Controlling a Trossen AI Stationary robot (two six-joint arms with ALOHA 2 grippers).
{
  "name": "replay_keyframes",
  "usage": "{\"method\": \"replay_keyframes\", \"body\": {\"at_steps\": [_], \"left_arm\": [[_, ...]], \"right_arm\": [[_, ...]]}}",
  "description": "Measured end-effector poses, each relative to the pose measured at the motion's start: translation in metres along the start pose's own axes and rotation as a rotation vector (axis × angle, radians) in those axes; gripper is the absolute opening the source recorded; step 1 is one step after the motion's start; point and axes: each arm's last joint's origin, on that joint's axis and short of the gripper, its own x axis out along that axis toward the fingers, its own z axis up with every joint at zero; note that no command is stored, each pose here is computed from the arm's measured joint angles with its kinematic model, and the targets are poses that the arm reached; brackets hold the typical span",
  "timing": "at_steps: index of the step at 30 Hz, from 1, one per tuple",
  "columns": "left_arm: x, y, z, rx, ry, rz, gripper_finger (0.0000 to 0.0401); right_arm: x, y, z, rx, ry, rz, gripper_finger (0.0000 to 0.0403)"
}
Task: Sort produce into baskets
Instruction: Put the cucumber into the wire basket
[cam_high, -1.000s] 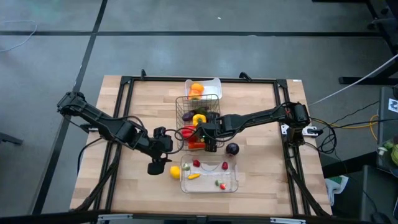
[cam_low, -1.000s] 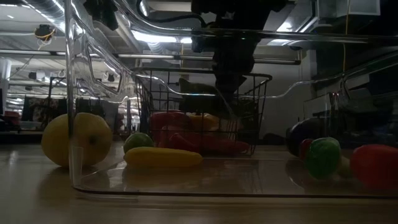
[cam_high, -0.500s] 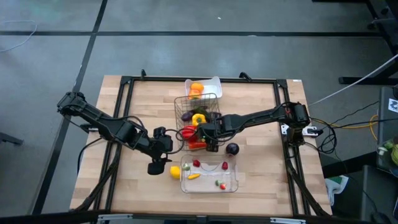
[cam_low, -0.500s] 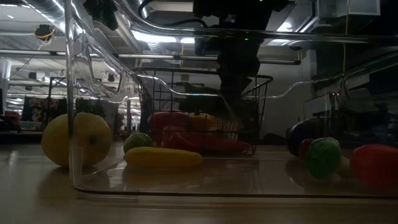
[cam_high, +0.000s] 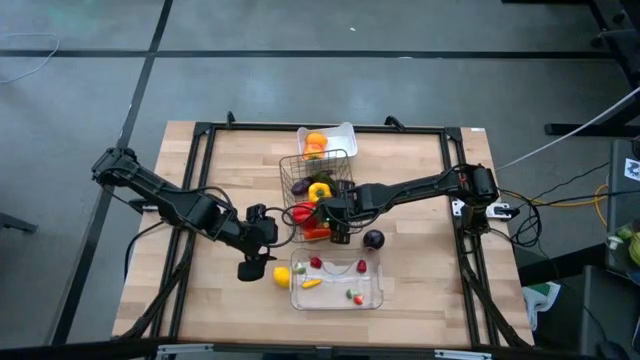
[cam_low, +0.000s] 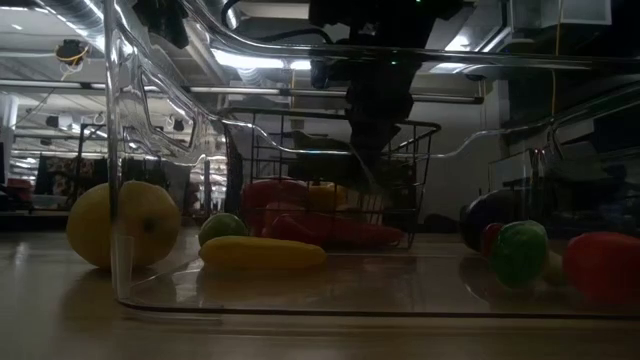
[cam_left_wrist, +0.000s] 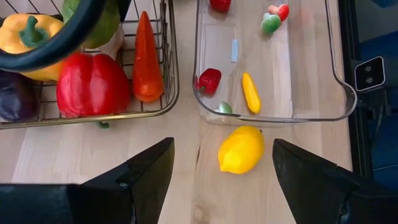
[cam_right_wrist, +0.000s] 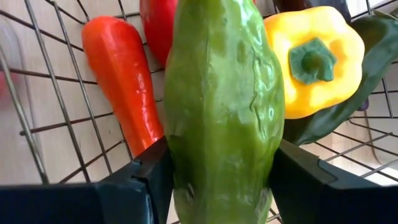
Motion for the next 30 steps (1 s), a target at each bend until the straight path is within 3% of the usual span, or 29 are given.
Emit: {"method": "replay_keyframes", "body": {"at_steps": [14,24,30], "left_arm": [[0.000,0.000,0.000,-0.004,0.000,0.000,0.0267],[0.000,0.000,0.000,-0.001,0.000,0.000,0.0267],[0.000,0.000,0.000,0.000,0.000,0.000,0.0267]], "right_arm": [[0.000,-0.001,0.002,0.009,-0.020,-0.016,0.0217],[0.002,-0.007,0.002,0.017,-0.003,0.012,0.0348],[-0.011,-0.011,0.001,0.011,0.018,0.010,0.0384]]}}
